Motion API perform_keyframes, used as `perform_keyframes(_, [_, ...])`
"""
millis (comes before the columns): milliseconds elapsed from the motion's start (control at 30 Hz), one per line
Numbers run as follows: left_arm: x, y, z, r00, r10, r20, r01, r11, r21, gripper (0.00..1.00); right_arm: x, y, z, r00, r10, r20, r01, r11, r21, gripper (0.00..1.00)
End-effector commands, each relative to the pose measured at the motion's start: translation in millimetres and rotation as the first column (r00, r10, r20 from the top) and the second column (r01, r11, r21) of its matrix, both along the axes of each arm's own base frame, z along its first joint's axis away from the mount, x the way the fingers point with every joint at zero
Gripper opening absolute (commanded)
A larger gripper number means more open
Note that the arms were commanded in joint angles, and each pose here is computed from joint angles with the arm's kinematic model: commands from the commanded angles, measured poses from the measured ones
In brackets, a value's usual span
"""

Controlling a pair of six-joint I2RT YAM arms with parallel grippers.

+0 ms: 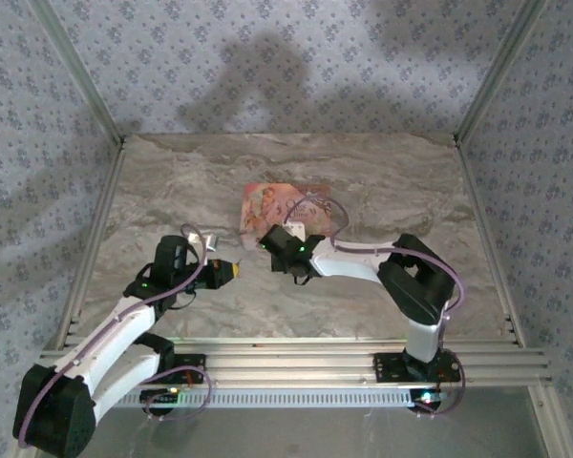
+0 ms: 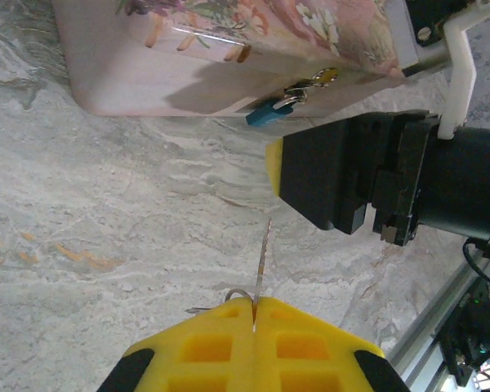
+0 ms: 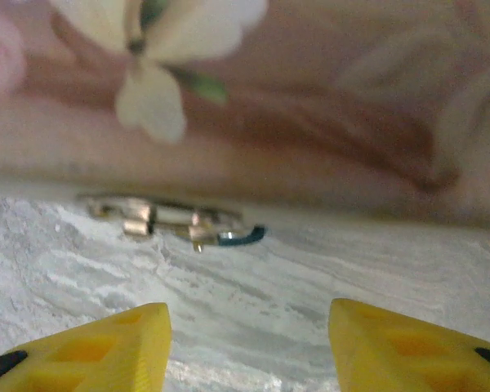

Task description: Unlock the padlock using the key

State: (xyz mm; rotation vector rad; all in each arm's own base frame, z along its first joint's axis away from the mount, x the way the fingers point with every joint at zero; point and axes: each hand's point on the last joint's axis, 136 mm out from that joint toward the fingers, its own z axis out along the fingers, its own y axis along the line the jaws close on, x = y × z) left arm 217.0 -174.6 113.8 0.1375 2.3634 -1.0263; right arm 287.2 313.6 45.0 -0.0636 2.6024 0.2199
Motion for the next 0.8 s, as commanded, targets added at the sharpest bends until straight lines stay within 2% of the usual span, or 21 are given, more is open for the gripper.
perform_keyframes(0, [-1, 4, -8, 1.000, 0.013, -0.012, -0.013, 0.999, 0.042, 0.00, 16, -2, 3, 0.998, -0.055, 0.034, 0.055, 0.998, -0.004, 0.56])
perform_keyframes(200, [2, 0, -14, 0.999, -0.012, -0.048, 0.015, 0.998, 0.061, 0.00, 27, -12, -4, 0.998, -0.064, 0.014, 0.064, 0.998, -0.022, 0.63])
perform_keyframes(367, [4, -1, -15, 0.999, -0.015, -0.053, 0.018, 0.998, 0.060, 0.00, 40, -14, 11, 0.997, -0.066, 0.035, 0.066, 0.998, -0.006, 0.63])
perform_keyframes(767, [5, -2, -13, 0.999, -0.032, -0.040, 0.035, 0.997, 0.071, 0.00, 42, -7, 19, 0.999, -0.028, 0.031, 0.026, 0.998, 0.056, 0.63])
